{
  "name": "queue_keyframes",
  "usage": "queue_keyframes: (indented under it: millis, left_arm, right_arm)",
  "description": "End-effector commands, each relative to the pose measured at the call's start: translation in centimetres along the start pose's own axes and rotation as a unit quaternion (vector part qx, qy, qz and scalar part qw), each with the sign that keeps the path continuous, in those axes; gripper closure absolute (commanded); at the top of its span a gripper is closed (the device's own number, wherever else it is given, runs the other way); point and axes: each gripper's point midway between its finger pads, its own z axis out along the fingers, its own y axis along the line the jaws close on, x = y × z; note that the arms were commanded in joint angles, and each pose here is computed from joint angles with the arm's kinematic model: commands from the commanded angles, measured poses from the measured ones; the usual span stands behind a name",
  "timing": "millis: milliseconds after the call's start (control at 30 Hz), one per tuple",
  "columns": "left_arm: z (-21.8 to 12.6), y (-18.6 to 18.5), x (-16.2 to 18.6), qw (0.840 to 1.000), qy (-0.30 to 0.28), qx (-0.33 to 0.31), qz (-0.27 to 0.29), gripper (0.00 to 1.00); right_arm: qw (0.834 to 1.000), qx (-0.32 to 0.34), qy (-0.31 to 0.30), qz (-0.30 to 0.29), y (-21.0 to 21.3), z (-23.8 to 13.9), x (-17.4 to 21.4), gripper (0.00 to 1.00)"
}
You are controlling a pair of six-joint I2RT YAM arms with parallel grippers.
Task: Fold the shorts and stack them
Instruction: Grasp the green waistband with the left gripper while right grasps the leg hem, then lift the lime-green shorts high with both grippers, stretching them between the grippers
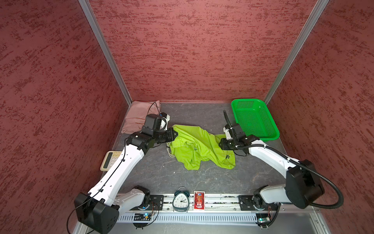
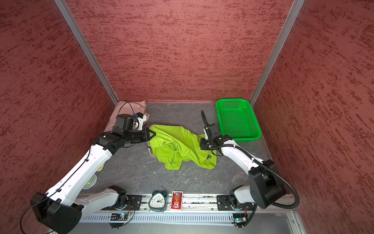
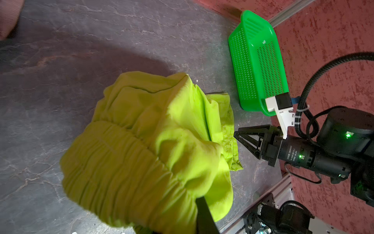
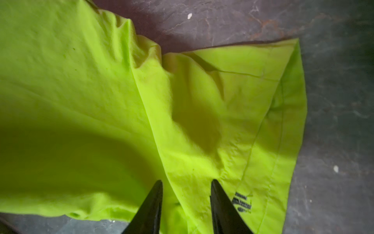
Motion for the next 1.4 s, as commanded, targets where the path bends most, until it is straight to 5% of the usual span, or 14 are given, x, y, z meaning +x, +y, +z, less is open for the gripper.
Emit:
queue_keyframes:
  millis: [0,100,167,733,1033,1367]
  left_arm:
    - [0.8,2.7,-1.7,0.999,-0.022,-0.036,-0.002,0.68]
    - [2.3,5.0,-3.0,0.998,-0.03,-0.061,0.007,0.43]
    - [3.3,5.3,-3.1,0.998,-0.017,-0.056,0.018,0.02]
    - [-0.2,13.7,7.0,0.969,0.057,-0.214,-0.108,0.01]
    - [3.9,13.4,8.2,0.976,-0.001,-0.084,-0.203,0.01]
    - [5.2,14.5,10.8,0.974,-0.004,-0.068,-0.218,0.01]
  right_arm:
    - [0.999,-0.026,-0.028,-0.009,1.5,0.1,-1.9,0.63]
    - [0.999,-0.002,-0.033,-0.009,0.9,-0.7,-2.2,0.49]
    - [0.999,0.019,-0.026,0.005,0.1,-1.0,-1.7,0.41]
    - [0.987,0.055,0.047,0.145,-3.6,-2.8,7.4,0.32]
    - [0.991,-0.026,0.018,0.127,-0.8,-1.0,6.7,0.32]
    - [0.994,0.003,0.065,0.087,-0.5,1.3,8.1,0.4]
